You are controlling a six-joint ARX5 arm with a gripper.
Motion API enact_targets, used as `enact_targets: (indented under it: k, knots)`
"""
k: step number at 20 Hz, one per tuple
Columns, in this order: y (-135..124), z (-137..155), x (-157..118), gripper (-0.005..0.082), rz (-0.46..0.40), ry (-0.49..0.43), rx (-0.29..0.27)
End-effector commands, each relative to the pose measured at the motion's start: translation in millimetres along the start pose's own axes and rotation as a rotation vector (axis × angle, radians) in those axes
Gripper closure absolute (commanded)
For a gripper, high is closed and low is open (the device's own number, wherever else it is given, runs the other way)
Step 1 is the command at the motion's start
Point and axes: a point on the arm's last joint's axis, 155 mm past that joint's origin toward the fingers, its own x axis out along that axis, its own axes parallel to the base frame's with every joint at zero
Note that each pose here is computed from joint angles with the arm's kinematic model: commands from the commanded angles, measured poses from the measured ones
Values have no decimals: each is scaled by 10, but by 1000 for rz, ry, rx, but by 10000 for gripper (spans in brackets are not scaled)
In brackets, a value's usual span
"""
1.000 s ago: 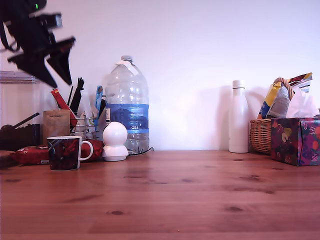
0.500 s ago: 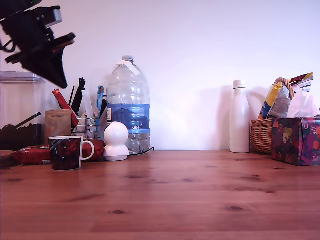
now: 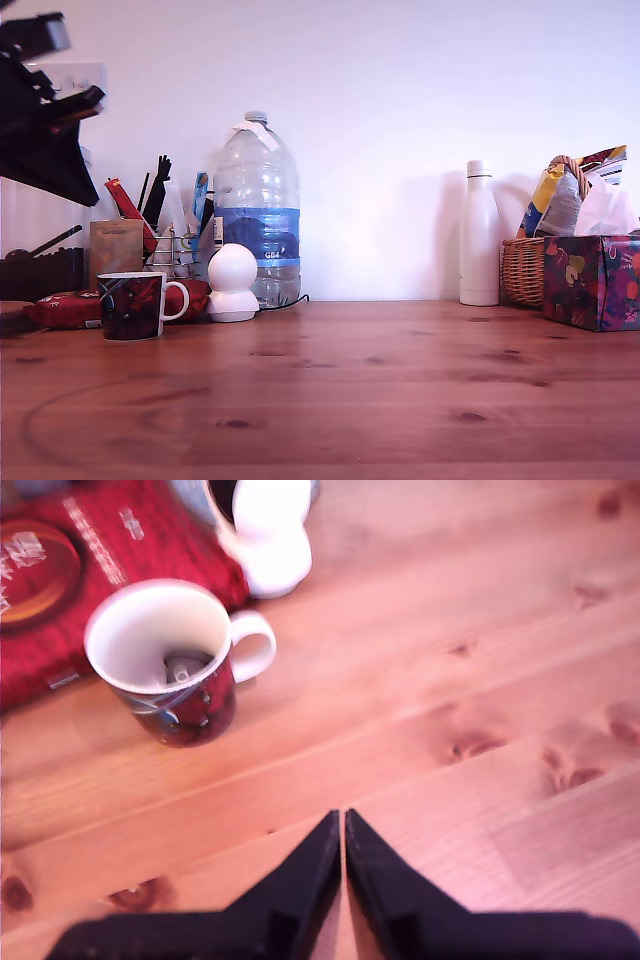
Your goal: Pick up the coffee capsules from the table one by one and drop them inside the nearest coffee cup
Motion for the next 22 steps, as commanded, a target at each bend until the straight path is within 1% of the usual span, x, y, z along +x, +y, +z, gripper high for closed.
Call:
enact_targets:
  k: [1,3,7,11,14,20,22]
  knots:
    - [-24,-159,-8,788,-4,-16,-9]
    - [-41,-272,-47,788,-2,-50,-9]
    - [-67,-567,-130,788,6,-98,-29]
    - [-118,-766,-301,788,10,-147,-42]
    - [-172,-815,-484,788,8,-185,-63]
    - [-281,-796,-876,788,7,-240,-51]
    - [-298,-750,-991,788,12,-278,-51]
